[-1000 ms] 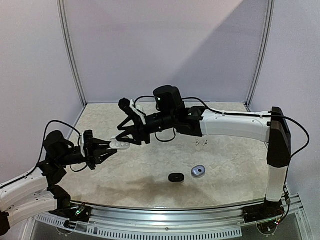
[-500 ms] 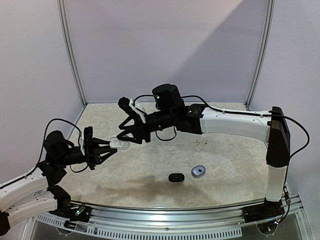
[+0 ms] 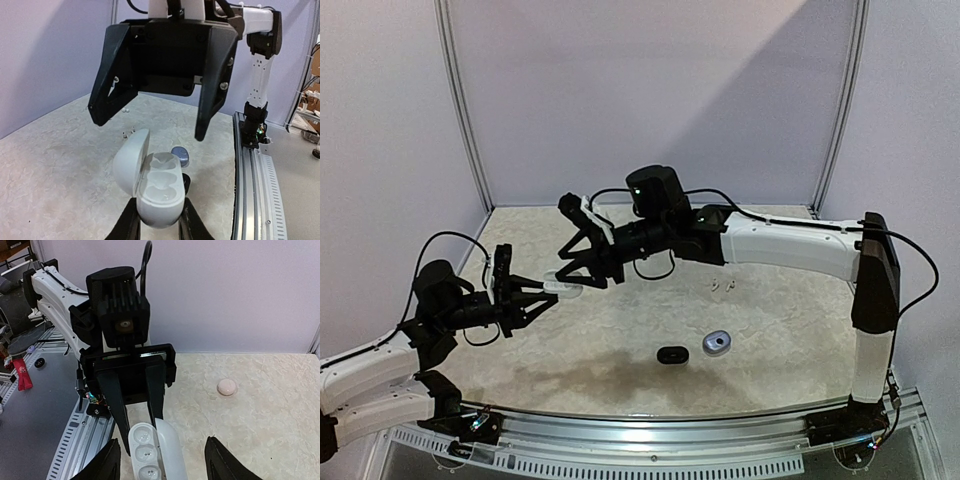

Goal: Insert the wireless bluetooth earbuds into the charging case

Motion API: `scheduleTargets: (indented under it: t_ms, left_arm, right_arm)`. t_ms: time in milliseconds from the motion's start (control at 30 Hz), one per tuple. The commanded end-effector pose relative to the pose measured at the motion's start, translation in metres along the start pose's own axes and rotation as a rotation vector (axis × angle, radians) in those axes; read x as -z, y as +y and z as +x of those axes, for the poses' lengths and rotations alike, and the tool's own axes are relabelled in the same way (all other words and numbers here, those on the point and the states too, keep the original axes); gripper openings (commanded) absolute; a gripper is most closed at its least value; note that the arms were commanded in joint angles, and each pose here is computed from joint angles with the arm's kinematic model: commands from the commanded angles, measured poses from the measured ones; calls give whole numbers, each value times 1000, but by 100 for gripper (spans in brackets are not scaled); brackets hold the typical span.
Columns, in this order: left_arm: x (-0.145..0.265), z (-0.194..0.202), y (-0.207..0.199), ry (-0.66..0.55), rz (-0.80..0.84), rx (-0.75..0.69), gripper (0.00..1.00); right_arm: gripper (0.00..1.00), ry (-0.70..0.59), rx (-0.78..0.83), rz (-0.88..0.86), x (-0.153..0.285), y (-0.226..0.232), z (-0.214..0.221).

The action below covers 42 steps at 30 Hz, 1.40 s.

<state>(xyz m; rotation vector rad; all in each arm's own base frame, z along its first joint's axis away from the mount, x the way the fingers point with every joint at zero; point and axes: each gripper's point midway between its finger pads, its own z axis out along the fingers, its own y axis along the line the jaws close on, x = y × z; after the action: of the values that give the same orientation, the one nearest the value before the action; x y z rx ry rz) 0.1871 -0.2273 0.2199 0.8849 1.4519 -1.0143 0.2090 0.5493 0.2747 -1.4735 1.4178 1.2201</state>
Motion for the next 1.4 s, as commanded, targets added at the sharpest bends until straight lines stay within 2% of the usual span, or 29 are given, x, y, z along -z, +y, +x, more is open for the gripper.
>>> scheduleTargets:
  t_ms: [0,100,167,233,300,333,433,533,633,767,933,1167,1367]
  left_arm:
    - [-2,-9,2,-17,-10,9,0]
    - [-2,-9,2,-16,-11,10,0]
    - [-2,-8,3,-15,-13,7,0]
    - [-1,-8,3,-16,-15,1,0]
    - [-1,-8,3,-17,-17,-2,0]
    - [-1,-8,3,-18,-19,-4,0]
    - [0,-8,3,-20,-19,-12,0]
    - [1,-8,3,-22,-21,-21,0]
    - [1,-7,4,-20,-24,-21,0]
    - [0,-7,4,-19,-22,-24,0]
    - [0,-5,4,-14,-24,-28,0]
    - [-1,-1,6,-5,-29,-21,0]
    - [-1,0,8,-2,-33,-21,0]
  right_arm:
    - [59,-99,40,4,20,-2,-42]
    - [59,-136,-17,128,40,-32,-57]
    - [58,-139,-171,280,65,-69,-61]
    - [57,-105,-330,495,101,-117,-45]
    - [53,-27,-490,776,159,-166,-5]
    - [52,-17,-564,859,184,-181,9]
    - [51,163,-737,1134,263,-207,82]
    - [47,306,-867,1263,322,-216,143]
    - [35,401,-936,1356,374,-222,185]
    - [28,506,-953,1379,417,-233,226]
    - [27,631,-934,1311,439,-245,273]
    - [23,769,-893,1232,443,-258,319]
    - [22,786,-913,1175,433,-263,343]
